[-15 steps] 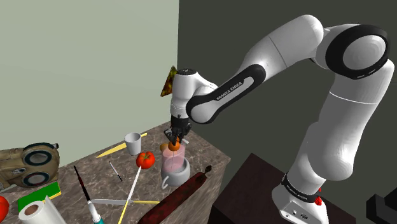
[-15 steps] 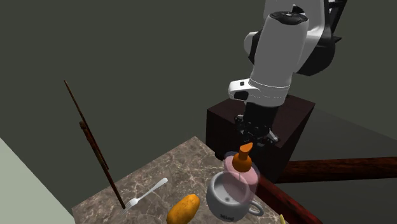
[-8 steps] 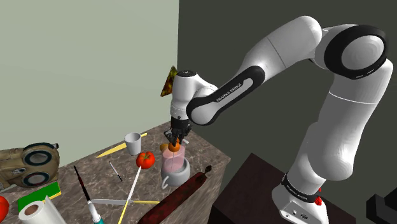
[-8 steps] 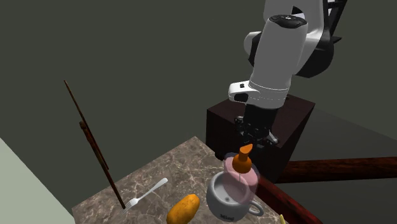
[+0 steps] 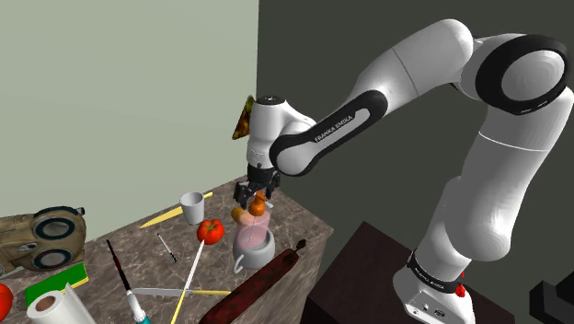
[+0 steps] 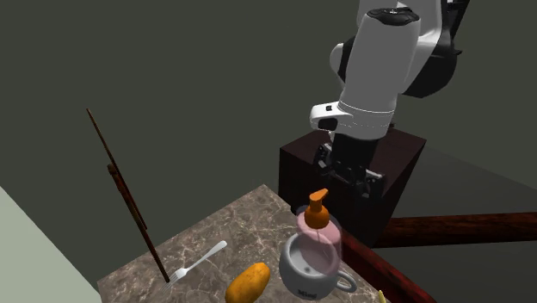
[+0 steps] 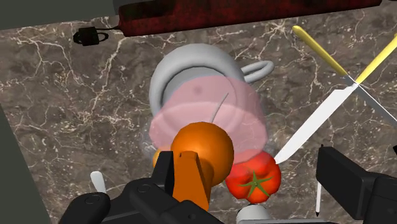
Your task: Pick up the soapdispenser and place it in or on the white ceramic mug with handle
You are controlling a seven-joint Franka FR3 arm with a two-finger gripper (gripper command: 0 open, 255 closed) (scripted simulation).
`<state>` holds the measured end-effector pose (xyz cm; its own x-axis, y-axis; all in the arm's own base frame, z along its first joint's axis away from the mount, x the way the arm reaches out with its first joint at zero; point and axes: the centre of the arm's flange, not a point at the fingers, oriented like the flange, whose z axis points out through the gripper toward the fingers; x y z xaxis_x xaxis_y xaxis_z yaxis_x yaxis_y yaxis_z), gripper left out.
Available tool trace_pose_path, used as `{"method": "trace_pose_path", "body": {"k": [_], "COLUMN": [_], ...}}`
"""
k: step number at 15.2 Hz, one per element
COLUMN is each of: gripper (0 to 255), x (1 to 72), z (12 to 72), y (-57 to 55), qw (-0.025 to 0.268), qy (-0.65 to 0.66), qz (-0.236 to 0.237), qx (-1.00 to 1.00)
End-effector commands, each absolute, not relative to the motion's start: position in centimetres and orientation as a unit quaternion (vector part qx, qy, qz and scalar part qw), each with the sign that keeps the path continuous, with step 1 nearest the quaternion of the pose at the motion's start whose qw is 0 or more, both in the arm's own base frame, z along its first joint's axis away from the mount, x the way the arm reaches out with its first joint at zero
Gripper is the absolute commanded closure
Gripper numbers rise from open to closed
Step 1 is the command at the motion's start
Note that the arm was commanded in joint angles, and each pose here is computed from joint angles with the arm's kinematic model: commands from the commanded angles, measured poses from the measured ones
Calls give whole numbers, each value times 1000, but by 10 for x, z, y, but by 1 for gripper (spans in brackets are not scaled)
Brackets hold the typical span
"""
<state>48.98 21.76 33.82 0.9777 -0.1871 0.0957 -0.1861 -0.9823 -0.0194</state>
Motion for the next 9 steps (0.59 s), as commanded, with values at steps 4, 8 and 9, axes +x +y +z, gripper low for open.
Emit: {"method": "trace_pose_path", "body": {"k": [4, 8, 9], "gripper": [0, 0, 0], "x": [485, 486, 486], "z": [373, 373, 373], "y": [218, 218, 218], "qw": [5, 5, 5], "qy": [94, 94, 94], "qz": [-48, -48, -48], "qx": [-994, -994, -994]}}
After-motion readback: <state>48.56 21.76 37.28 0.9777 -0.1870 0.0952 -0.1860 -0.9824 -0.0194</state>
